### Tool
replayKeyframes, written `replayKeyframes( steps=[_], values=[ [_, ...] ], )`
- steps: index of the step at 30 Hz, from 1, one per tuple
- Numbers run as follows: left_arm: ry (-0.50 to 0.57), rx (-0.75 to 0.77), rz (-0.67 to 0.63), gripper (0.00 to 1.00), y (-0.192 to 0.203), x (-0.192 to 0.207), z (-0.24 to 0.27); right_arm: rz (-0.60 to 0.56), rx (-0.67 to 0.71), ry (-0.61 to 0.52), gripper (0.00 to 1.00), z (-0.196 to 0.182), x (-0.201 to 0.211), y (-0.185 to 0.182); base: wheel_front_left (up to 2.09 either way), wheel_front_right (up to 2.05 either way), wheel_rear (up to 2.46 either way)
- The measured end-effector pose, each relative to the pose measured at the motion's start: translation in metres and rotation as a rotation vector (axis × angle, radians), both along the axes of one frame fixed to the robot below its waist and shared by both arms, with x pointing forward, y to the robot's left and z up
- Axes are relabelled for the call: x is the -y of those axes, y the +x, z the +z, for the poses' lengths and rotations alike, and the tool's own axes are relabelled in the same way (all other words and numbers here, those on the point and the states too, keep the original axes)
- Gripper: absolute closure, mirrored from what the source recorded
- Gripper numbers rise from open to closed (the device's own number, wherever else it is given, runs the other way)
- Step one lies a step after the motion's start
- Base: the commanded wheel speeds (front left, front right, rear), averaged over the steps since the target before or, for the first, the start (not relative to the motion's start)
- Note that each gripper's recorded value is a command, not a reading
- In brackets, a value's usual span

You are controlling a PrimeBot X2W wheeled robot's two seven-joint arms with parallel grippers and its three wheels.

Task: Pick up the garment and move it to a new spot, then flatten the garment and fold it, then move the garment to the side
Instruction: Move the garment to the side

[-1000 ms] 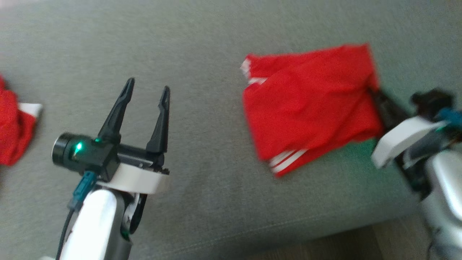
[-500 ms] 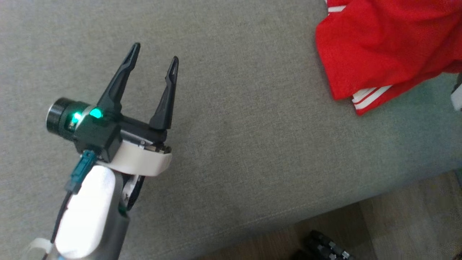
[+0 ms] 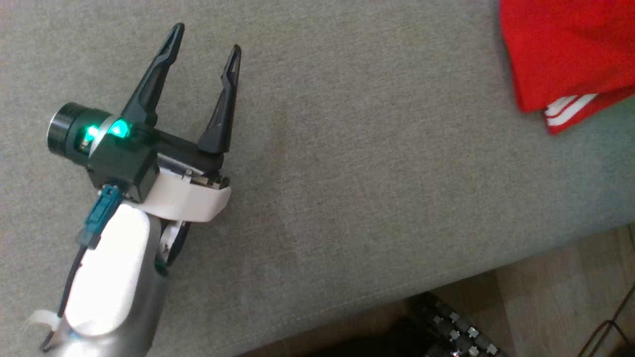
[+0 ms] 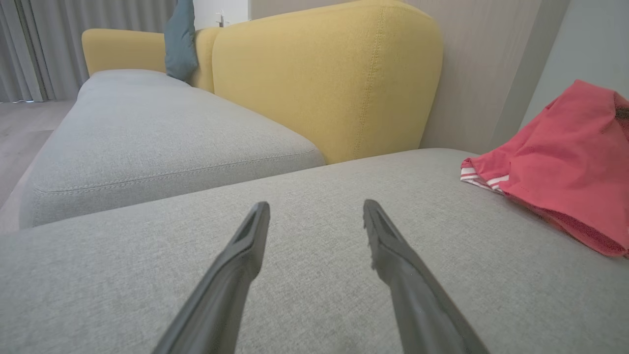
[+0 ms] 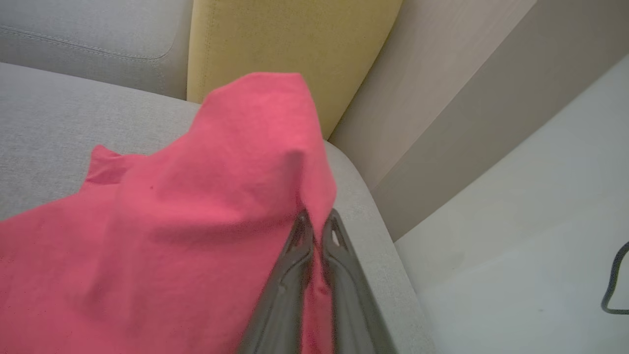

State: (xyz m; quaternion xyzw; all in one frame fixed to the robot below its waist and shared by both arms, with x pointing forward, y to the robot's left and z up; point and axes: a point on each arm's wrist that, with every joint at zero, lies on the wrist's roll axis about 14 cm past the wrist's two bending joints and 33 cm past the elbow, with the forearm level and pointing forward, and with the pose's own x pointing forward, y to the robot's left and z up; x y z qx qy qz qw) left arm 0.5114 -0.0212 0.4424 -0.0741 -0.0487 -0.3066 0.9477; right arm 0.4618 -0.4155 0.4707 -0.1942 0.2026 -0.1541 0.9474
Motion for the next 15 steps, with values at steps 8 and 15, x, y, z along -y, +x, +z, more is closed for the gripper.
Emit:
replayKeyframes(
  steps=[8, 15],
  values=[
    [-0.001, -0.011, -0.017, 0.00, 0.005, 0.003, -0.011, -0.106, -0.015, -0.042, 0.64, -0.015, 0.023, -0.002, 0.00, 0.00, 0.00],
    [0.017, 0.002, -0.008, 0.00, 0.005, -0.001, -0.005, -0.152, 0.079, -0.014, 0.00, -0.012, 0.014, -0.006, 0.00, 0.00, 0.00]
  ],
)
